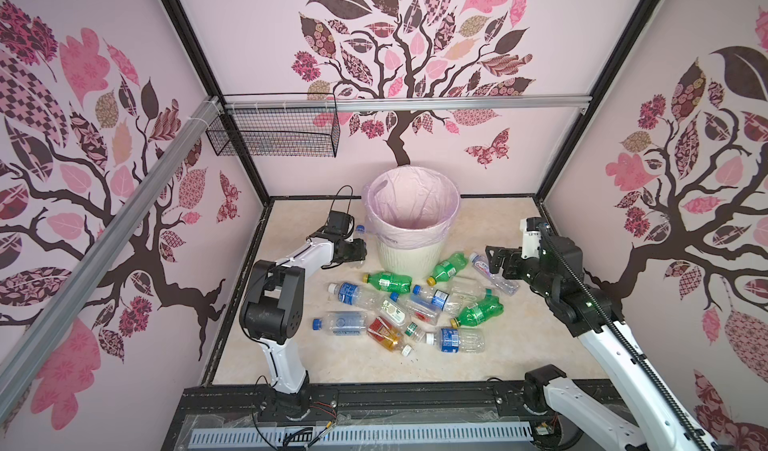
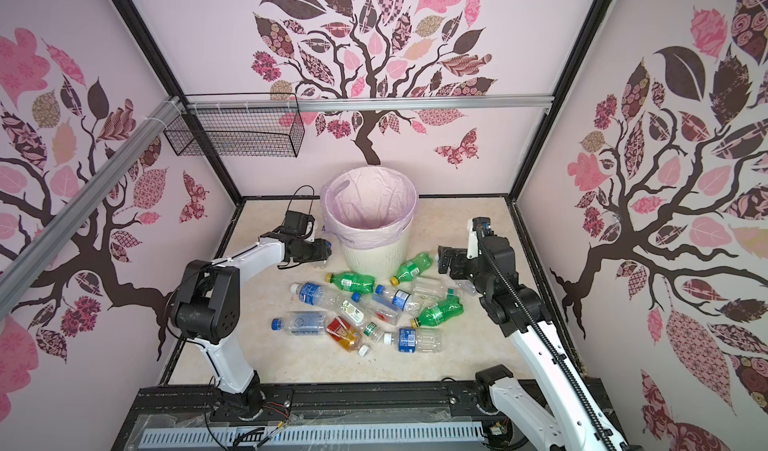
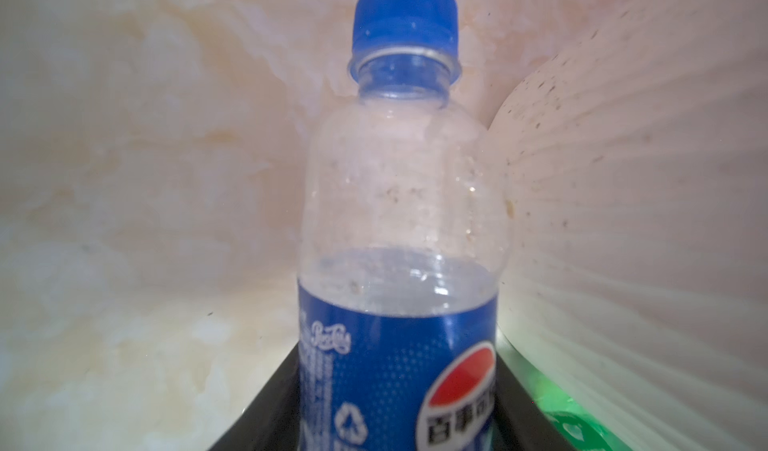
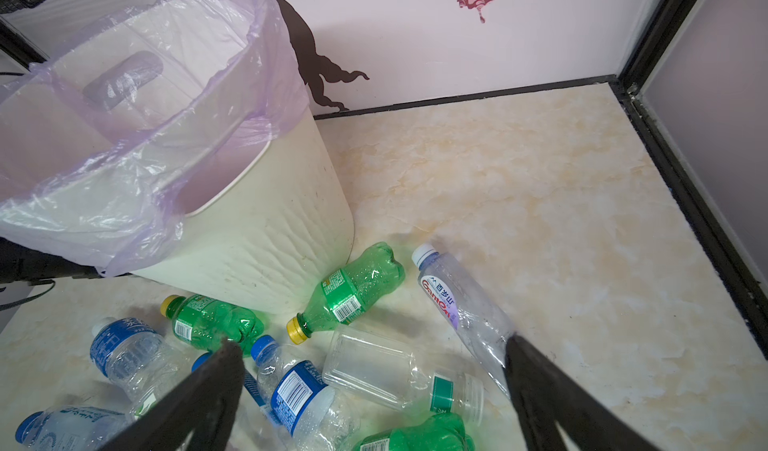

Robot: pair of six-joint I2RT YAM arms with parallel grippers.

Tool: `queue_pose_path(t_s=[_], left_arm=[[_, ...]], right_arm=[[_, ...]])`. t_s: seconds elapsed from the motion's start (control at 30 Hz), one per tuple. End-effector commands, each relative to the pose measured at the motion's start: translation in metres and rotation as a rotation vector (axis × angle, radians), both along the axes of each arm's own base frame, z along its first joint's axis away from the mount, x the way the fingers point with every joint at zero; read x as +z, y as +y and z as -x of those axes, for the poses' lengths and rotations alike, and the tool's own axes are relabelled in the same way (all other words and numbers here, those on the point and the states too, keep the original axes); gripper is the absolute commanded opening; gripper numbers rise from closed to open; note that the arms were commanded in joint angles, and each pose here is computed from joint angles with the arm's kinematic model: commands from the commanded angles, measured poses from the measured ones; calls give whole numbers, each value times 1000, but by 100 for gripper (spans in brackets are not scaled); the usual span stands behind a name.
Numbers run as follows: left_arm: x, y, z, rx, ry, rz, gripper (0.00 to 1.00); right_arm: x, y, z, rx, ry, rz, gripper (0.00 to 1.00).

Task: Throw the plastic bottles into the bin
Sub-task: 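Grasp the Pepsi bottle with the left gripper while the right gripper moves to the pile, then lift the Pepsi bottle with the left gripper and carry it over the bin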

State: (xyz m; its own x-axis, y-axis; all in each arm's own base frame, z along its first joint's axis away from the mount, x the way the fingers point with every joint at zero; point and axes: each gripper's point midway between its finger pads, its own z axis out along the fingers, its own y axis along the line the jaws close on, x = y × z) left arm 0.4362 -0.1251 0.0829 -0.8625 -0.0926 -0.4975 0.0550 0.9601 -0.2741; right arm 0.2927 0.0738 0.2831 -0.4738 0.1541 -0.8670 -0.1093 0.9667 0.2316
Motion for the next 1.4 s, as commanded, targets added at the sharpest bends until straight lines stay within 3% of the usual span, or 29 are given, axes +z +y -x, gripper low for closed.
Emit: queue_pose_path(t_s=[0.0, 0.23, 0.37, 0.57, 0.9, 1.13, 1.3, 1.37], left_arm=[[18, 15, 3, 58, -57, 12, 48], [71, 36, 20, 96, -155, 53, 48], [114, 46, 37, 110, -269, 134, 49], [168, 44, 80, 21, -390, 154, 51], [252, 15, 147, -135, -656, 377, 53], [270, 10, 161, -176, -708, 410, 53], [300, -18, 164, -333, -705, 528, 54], [317, -27, 154, -357, -738, 524, 54]], right_arm=[[9, 1, 2, 7, -31, -20, 100], [2, 4, 1, 21, -19, -23, 100], [0, 4, 1, 23, -14, -22, 100], [-3, 10, 1, 51, -4, -35, 100], [-12, 22, 7, 122, 18, -61, 100], [-13, 21, 11, 122, 20, -62, 100], [-17, 20, 12, 118, 22, -63, 100], [-21, 23, 11, 128, 32, -70, 100]])
